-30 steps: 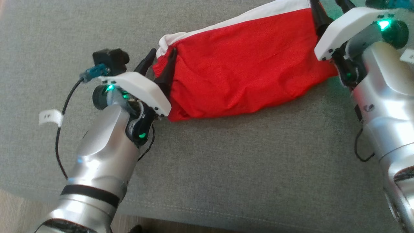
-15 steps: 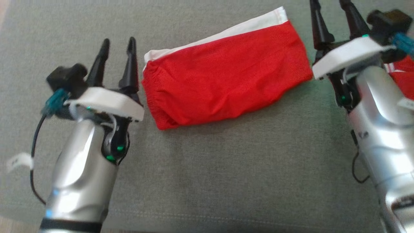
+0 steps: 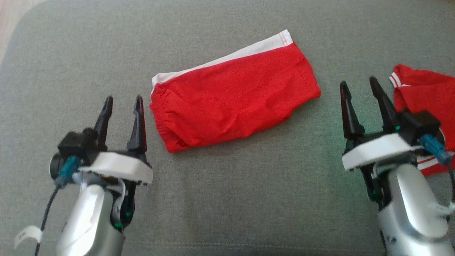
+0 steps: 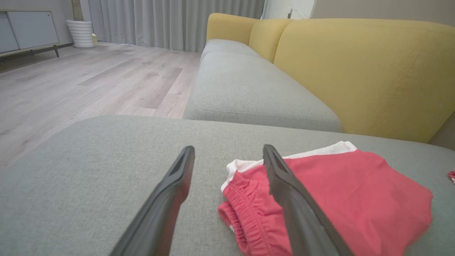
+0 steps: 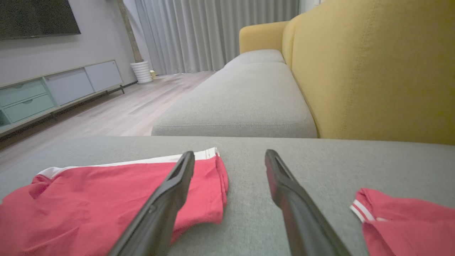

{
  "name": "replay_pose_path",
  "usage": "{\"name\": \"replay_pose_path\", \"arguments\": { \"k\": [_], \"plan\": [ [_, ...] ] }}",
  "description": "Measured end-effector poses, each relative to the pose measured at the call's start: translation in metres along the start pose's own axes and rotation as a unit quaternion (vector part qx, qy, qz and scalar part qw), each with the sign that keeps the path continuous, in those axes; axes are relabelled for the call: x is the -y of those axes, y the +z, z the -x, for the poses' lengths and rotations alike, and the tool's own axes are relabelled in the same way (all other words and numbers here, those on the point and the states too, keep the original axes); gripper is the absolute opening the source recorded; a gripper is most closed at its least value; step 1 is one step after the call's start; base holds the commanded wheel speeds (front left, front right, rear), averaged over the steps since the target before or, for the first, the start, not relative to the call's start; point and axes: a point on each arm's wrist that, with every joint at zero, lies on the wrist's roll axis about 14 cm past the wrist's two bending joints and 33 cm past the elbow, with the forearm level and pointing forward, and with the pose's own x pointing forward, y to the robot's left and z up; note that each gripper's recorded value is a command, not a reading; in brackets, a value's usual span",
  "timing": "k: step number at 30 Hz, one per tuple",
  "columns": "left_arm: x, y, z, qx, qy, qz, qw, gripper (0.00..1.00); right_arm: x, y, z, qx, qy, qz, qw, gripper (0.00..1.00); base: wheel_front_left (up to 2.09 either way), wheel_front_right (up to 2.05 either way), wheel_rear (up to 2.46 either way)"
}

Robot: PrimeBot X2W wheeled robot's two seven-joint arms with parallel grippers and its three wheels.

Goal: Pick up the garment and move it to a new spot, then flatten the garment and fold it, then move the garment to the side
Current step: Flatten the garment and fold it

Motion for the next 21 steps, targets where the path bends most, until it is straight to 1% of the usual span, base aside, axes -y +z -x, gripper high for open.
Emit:
{"name": "replay_pose_path", "arguments": {
  "k": [6,16,21],
  "plan": [
    [-0.002,-0.008,0.013,-0.014,0.003,-0.003,1.000,1.00,0.000,-0.003,0.022,-0.022,-0.012,0.003,1.000,1.00,0.00,0.00,0.00],
    [-0.004,-0.011,0.015,-0.018,0.006,-0.008,1.000,1.00,-0.002,0.008,0.025,-0.019,-0.014,0.009,1.000,1.00,0.00,0.00,0.00],
    [-0.003,-0.011,0.015,-0.019,0.002,-0.011,1.000,1.00,-0.002,0.007,0.027,-0.023,-0.016,0.006,1.000,1.00,0.00,0.00,0.00]
  ]
}}
